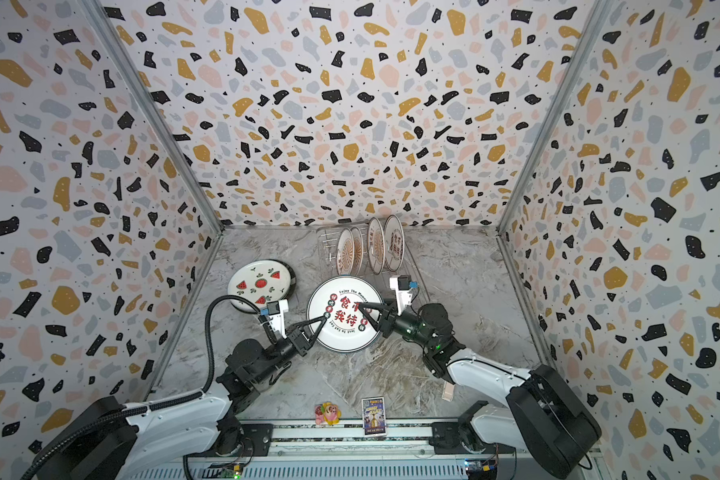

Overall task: Unload the plates from the dish rack
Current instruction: 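Carry the plate toward the left gripper while the left gripper grasps its rim, then open the right gripper and carry the plate toward the stack with the left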

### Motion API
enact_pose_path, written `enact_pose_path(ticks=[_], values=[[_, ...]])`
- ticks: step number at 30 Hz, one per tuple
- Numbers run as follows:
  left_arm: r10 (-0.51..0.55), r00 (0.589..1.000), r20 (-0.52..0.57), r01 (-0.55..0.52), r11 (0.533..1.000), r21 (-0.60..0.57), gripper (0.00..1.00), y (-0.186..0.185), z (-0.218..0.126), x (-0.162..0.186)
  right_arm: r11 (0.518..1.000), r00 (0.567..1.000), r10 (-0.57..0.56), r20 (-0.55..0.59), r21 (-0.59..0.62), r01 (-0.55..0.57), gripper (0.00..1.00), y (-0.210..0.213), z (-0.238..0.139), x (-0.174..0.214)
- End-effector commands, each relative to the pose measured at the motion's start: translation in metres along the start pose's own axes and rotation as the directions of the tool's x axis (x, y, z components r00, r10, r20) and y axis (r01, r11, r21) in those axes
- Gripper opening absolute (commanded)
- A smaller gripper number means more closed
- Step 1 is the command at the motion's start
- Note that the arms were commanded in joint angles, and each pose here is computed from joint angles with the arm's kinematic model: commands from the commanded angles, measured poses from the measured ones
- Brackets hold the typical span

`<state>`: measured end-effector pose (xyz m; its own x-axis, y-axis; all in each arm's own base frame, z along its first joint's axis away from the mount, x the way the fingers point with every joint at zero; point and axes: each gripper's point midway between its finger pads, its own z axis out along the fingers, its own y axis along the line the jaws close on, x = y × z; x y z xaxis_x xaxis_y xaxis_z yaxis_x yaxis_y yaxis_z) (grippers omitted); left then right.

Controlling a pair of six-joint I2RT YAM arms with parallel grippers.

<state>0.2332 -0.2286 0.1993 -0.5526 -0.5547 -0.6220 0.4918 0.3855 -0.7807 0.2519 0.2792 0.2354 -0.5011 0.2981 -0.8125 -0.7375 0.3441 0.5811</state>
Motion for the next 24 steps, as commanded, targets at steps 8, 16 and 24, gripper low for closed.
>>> enact_pose_path(ticks=[8, 16, 24], values=[[0.006, 0.990, 0.141, -0.010, 1.000, 0.024, 0.00, -0.016, -0.015, -0.031, 0.980, 0.992, -0.088, 0.088, 0.186, 0.070, 0.69, -0.020, -0.011, -0.017], [0.025, 0.983, 0.182, -0.023, 1.000, -0.015, 0.00, -0.013, -0.023, -0.040, 0.942, 0.982, -0.151, 0.117, 0.317, 0.107, 0.76, -0.026, -0.025, -0.022], [0.037, 0.966, 0.256, -0.011, 0.995, -0.104, 0.00, 0.002, -0.034, -0.054, 0.929, 0.969, -0.181, 0.168, 0.353, 0.112, 0.86, -0.022, -0.039, -0.027]])
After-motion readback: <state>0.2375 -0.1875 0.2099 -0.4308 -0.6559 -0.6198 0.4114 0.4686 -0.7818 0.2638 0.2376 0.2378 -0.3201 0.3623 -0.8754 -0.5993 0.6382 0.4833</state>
